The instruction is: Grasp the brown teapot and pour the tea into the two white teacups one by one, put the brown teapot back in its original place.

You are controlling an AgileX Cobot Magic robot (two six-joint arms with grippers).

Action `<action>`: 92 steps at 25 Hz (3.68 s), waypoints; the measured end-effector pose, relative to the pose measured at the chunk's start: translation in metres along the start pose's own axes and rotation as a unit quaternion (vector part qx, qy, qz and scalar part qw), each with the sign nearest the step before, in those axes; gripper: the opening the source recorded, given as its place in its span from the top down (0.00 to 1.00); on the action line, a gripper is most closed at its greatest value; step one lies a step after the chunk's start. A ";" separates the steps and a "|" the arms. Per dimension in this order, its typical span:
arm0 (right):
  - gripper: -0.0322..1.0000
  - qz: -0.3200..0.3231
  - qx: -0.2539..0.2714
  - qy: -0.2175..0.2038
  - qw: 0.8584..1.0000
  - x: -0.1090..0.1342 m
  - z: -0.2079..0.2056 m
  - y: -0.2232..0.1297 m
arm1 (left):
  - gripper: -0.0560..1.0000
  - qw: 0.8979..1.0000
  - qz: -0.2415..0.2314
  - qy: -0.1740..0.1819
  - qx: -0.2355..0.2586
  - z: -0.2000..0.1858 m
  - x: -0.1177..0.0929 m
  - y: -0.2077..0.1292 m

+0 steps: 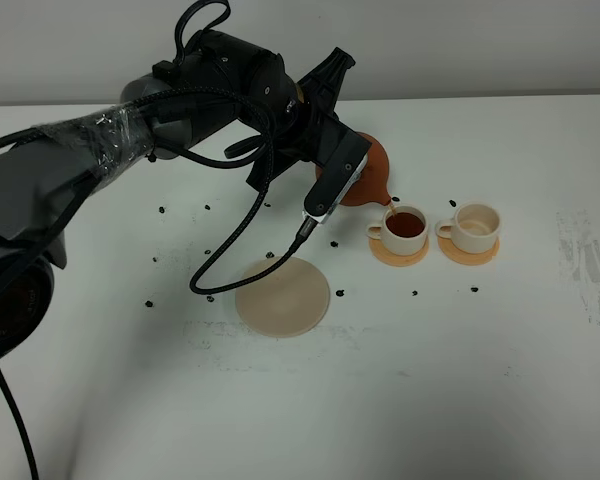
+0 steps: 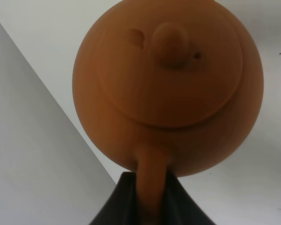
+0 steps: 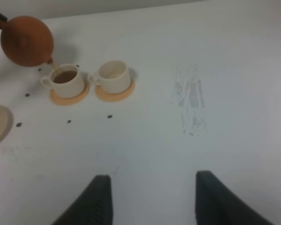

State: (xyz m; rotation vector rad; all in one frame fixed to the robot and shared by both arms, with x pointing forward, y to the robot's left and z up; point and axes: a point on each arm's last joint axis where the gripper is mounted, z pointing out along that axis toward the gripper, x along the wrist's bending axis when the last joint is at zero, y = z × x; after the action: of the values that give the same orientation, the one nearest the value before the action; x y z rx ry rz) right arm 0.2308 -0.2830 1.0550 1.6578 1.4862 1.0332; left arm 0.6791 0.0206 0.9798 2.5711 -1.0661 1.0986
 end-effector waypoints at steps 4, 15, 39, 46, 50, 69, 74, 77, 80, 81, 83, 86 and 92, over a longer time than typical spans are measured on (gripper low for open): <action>0.59 0.000 0.000 0.000 1.000 0.000 0.000 0.000 | 0.87 1.000 0.000 0.000 0.000 0.000 0.000 0.000; 0.59 0.000 0.000 0.000 1.000 0.000 0.000 0.000 | 0.87 0.994 -0.106 -0.025 -0.030 0.000 -0.004 0.006; 0.59 0.000 0.000 0.000 1.000 0.000 0.000 0.000 | 0.87 0.959 -0.270 -0.039 -0.071 -0.072 0.003 -0.004; 0.59 0.000 0.000 0.000 1.000 0.000 0.000 0.000 | 0.87 0.933 -0.341 -0.066 -0.098 -0.082 -0.039 0.017; 0.59 0.000 0.000 0.000 1.000 0.000 0.000 0.000 | 0.87 0.920 -0.368 -0.077 -0.113 -0.084 -0.056 0.037; 0.59 0.000 0.000 0.000 1.000 0.000 0.000 0.000 | 0.87 0.907 -0.391 -0.122 -0.099 -0.022 -0.101 0.071; 0.59 0.000 0.000 0.000 1.000 0.000 0.000 0.000 | 0.87 0.908 -0.389 -0.122 -0.097 -0.020 -0.103 0.072; 0.59 0.000 0.000 0.000 1.000 0.000 0.000 0.000 | 0.87 0.910 -0.387 -0.108 -0.100 -0.030 -0.095 0.070; 0.59 0.000 0.000 0.000 1.000 0.000 0.000 0.000 | 0.87 0.914 -0.383 -0.078 -0.111 -0.044 -0.074 0.067; 0.59 0.000 0.000 0.000 1.000 0.000 0.000 0.000 | 0.87 0.915 -0.381 -0.067 -0.115 -0.048 -0.066 0.065; 0.59 0.000 0.000 0.000 1.000 0.000 0.000 0.000 | 0.87 0.918 -0.374 -0.043 -0.124 -0.054 -0.045 0.062; 0.59 0.000 0.000 0.000 1.000 0.000 0.000 0.000 | 0.87 0.922 -0.363 -0.012 -0.130 -0.059 -0.015 0.057; 0.59 0.000 0.000 0.000 1.000 0.000 0.000 0.000 | 0.87 0.934 -0.338 0.013 -0.119 -0.043 0.025 0.048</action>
State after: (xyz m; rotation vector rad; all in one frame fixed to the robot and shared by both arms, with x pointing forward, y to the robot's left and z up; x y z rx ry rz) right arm 0.2308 -0.2829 1.0550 1.6579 1.4864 1.0340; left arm 0.6345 -0.0122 1.0212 2.4068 -0.2254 0.7581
